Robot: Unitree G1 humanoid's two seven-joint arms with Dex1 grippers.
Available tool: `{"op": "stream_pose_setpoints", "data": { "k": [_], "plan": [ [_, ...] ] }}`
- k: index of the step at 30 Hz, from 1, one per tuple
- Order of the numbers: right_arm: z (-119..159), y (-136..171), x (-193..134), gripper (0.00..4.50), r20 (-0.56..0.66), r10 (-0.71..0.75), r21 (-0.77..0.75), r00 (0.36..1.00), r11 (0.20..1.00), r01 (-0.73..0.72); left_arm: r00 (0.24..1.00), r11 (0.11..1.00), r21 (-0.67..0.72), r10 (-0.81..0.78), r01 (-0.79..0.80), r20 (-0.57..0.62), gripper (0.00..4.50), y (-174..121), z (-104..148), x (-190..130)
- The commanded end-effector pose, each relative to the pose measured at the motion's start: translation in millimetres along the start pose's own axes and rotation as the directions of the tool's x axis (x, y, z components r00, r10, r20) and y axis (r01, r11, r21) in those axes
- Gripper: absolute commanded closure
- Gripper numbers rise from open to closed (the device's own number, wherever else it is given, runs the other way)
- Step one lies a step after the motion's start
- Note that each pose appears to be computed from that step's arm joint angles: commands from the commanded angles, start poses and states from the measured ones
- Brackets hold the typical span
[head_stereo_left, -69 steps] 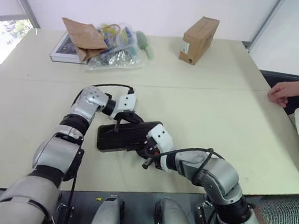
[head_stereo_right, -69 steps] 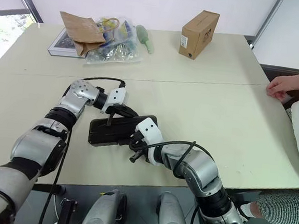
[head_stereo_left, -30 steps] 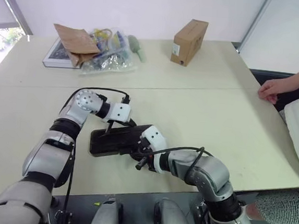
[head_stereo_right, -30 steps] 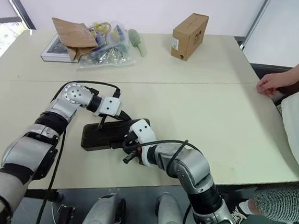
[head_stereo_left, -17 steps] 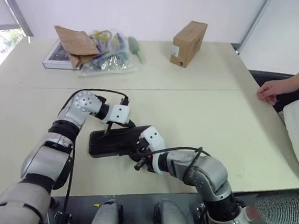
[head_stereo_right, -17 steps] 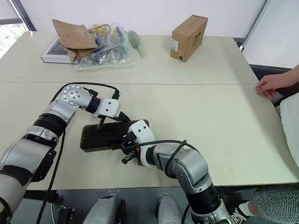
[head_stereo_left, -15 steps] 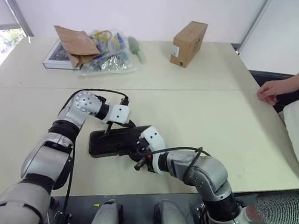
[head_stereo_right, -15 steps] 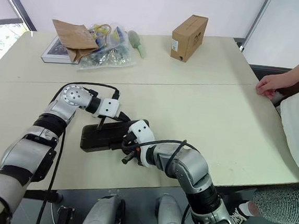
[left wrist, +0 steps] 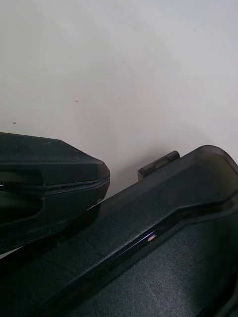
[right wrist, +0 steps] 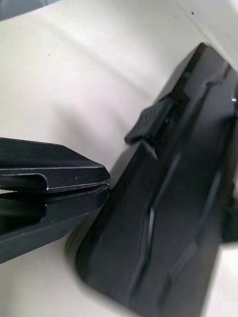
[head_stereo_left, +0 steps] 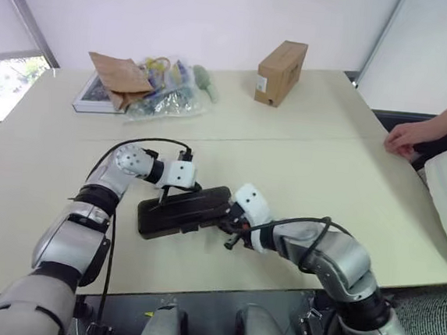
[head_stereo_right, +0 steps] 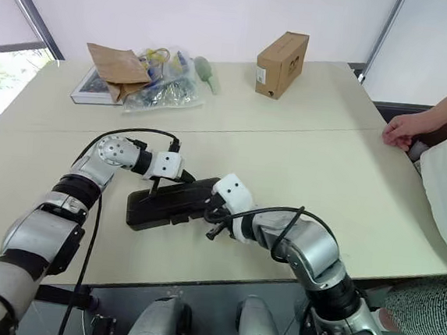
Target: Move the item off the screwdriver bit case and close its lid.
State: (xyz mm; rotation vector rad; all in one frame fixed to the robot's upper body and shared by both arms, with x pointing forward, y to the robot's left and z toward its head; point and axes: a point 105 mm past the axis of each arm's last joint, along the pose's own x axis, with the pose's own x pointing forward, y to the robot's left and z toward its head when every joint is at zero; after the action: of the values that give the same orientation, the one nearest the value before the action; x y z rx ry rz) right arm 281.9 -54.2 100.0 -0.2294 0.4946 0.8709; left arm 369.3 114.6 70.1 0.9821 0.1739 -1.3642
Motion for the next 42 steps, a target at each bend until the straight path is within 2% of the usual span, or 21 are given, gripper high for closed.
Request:
{"op": "stream_pose_setpoints", "data": {
  "k": [1,7,10,12,16,22,25,30,37,42],
  "plan": [
    [27,-10,-15,4.45,0.106,-0.039,-0.068,0.994,0.997,0.047,0.989,0.99,-0.132,-0.066,0.049,-0.13,4.5,-49,-44,20],
    [23,-16,-23,4.45,0.094,-0.036,-0.084,0.995,0.996,0.044,0.956,0.955,-0.133,0.245,-0.267,-0.16,4.5,-12,-50,10],
    [20,-19,-26,4.45,0.085,-0.039,-0.099,0.996,0.994,0.047,0.91,0.898,-0.159,0.393,-0.41,-0.129,4.5,6,-45,5],
    [18,-22,-28,4.45,0.079,-0.049,-0.11,0.996,0.992,0.058,0.865,0.835,-0.231,0.495,-0.5,-0.084,4.5,19,-39,-2],
    [13,-27,-31,4.45,0.073,-0.064,-0.113,0.995,0.991,0.072,0.795,0.756,-0.304,0.606,-0.58,-0.011,4.5,31,-30,-16],
    [8,-28,-33,4.45,0.073,-0.073,-0.103,0.995,0.991,0.08,0.722,0.675,-0.377,0.692,-0.634,0.025,4.5,33,-24,-31],
    [7,-30,-34,4.45,0.074,-0.081,-0.095,0.994,0.992,0.088,0.716,0.661,-0.419,0.697,-0.623,0.035,4.5,29,-21,-33],
    [10,-27,-40,4.45,0.092,-0.047,-0.081,0.995,0.995,0.054,0.748,0.684,-0.44,0.662,-0.582,0.039,4.5,21,-18,-28],
    [8,1,-49,4.45,0.063,0.136,-0.114,0.989,0.985,-0.128,0.845,0.803,-0.413,0.519,-0.43,0.129,4.5,20,-4,-18],
    [6,7,-46,4.45,0.035,0.188,-0.146,0.981,0.973,-0.181,0.891,0.859,-0.368,0.43,-0.355,0.147,4.5,22,-2,-17]
  ]
}}
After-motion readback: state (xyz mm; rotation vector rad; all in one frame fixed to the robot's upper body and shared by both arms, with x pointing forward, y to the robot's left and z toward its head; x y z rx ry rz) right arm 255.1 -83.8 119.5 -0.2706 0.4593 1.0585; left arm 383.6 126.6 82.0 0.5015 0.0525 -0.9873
